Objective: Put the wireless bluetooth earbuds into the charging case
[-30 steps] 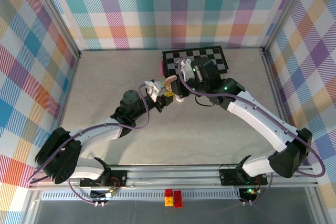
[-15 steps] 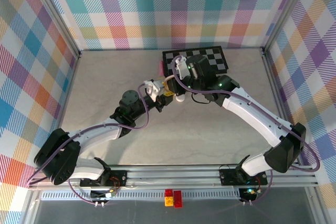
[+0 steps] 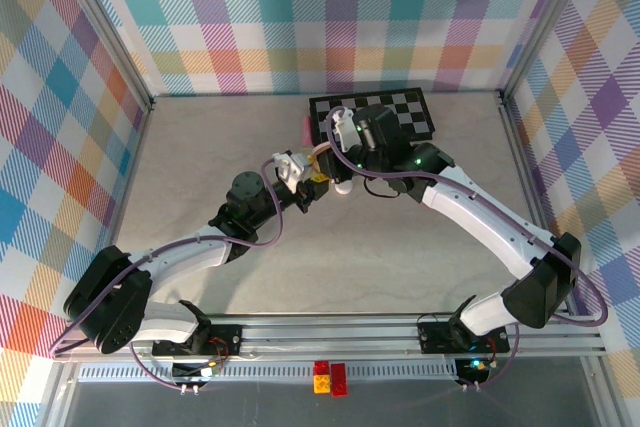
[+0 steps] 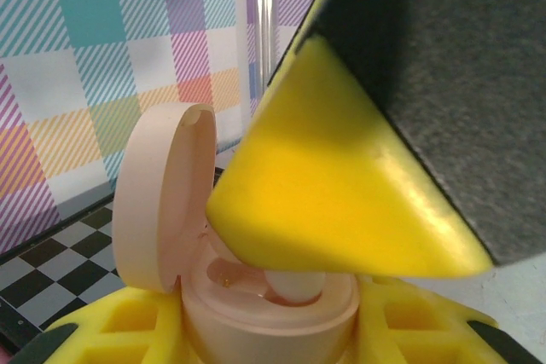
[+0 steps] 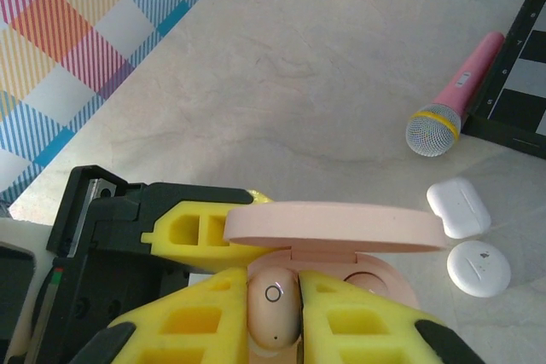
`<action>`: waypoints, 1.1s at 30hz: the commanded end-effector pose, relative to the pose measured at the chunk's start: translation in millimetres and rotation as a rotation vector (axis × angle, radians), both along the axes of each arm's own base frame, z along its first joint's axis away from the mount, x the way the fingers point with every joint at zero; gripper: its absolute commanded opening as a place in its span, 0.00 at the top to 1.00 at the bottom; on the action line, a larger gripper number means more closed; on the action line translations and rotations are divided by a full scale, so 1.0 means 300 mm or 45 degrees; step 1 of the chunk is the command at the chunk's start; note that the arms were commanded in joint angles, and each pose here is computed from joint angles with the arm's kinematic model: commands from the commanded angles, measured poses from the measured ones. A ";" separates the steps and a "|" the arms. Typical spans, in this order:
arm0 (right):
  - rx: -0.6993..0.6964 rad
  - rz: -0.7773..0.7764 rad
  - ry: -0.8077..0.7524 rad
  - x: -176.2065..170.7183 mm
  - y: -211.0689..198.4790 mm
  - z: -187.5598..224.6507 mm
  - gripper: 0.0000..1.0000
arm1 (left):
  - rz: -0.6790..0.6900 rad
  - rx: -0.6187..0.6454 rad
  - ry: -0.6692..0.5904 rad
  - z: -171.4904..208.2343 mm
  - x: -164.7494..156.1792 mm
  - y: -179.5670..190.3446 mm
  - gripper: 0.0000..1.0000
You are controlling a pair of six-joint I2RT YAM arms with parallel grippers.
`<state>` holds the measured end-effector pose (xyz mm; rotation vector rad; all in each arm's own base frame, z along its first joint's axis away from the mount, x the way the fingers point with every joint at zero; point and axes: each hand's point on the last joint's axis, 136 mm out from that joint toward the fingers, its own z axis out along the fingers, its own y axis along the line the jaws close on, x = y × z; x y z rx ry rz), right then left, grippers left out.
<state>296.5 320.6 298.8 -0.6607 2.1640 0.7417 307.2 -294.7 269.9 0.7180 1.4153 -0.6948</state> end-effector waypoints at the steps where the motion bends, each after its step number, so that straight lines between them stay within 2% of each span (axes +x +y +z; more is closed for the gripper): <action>1: 0.018 0.032 0.025 -0.021 0.018 -0.001 0.81 | 0.007 -0.078 -0.066 0.106 0.001 -0.004 0.67; 10: -0.006 0.010 0.029 -0.006 0.017 -0.028 0.77 | -0.009 -0.104 -0.072 0.121 -0.007 -0.006 0.67; 12: -0.008 -0.002 0.017 -0.002 0.011 -0.020 0.69 | -0.011 -0.102 -0.070 0.121 -0.010 -0.005 0.67; 20: 0.036 -0.045 -0.082 -0.027 -0.048 0.073 0.50 | -0.019 -0.089 -0.071 0.106 -0.014 -0.005 0.67; 24: 0.092 -0.060 -0.121 -0.047 -0.076 0.121 0.46 | -0.030 -0.086 -0.067 0.098 -0.020 -0.006 0.67; 33: 0.131 -0.262 -0.078 0.072 -0.156 0.189 0.40 | -0.077 -0.071 -0.087 0.100 -0.049 -0.009 0.67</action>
